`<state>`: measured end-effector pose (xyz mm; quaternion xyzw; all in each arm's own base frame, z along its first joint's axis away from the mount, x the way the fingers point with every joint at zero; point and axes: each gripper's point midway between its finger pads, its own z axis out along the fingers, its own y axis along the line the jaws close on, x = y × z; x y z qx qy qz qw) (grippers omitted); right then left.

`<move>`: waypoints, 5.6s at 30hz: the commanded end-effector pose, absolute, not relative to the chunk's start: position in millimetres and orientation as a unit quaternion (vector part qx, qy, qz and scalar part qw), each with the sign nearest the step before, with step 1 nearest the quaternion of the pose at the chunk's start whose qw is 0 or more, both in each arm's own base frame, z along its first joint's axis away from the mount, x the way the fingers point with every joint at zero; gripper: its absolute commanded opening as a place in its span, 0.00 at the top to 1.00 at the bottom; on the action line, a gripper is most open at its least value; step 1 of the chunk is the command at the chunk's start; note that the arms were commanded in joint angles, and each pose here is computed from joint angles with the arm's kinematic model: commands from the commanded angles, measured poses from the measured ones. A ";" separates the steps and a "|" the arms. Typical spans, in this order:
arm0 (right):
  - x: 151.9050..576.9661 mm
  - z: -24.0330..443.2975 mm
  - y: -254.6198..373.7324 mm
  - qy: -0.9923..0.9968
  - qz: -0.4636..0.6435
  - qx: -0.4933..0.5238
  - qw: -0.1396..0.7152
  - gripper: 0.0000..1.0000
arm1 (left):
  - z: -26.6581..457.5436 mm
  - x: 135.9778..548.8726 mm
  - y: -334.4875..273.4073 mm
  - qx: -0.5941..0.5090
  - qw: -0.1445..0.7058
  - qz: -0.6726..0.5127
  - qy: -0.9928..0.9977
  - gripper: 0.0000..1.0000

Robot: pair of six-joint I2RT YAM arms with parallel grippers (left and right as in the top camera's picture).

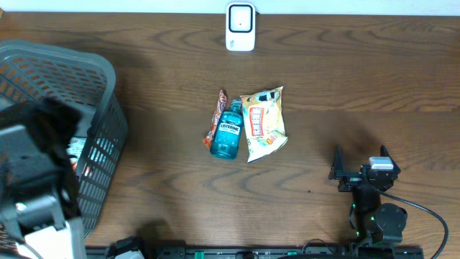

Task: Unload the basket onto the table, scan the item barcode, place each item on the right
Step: 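Reach the left gripper into the basket toward the pale green packet, then lift the pale green packet and set it right of the yellow packet, then return the left gripper to the basket and grasp the small orange packet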

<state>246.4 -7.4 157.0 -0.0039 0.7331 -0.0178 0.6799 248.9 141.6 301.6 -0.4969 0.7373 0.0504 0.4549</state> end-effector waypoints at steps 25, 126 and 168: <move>246.2 156.9 -6.5 0.733 -0.018 -0.007 0.680 0.01 | 53.8 290.6 145.3 -0.686 0.004 -0.145 0.713 0.02; 246.2 156.9 -6.5 0.733 -0.018 -0.007 0.680 0.01 | 72.2 327.3 -399.9 0.125 0.249 -0.327 0.903 0.27; 246.2 156.9 -6.5 0.733 -0.018 -0.007 0.680 0.01 | 254.1 197.2 173.9 -0.704 0.343 0.060 0.619 0.02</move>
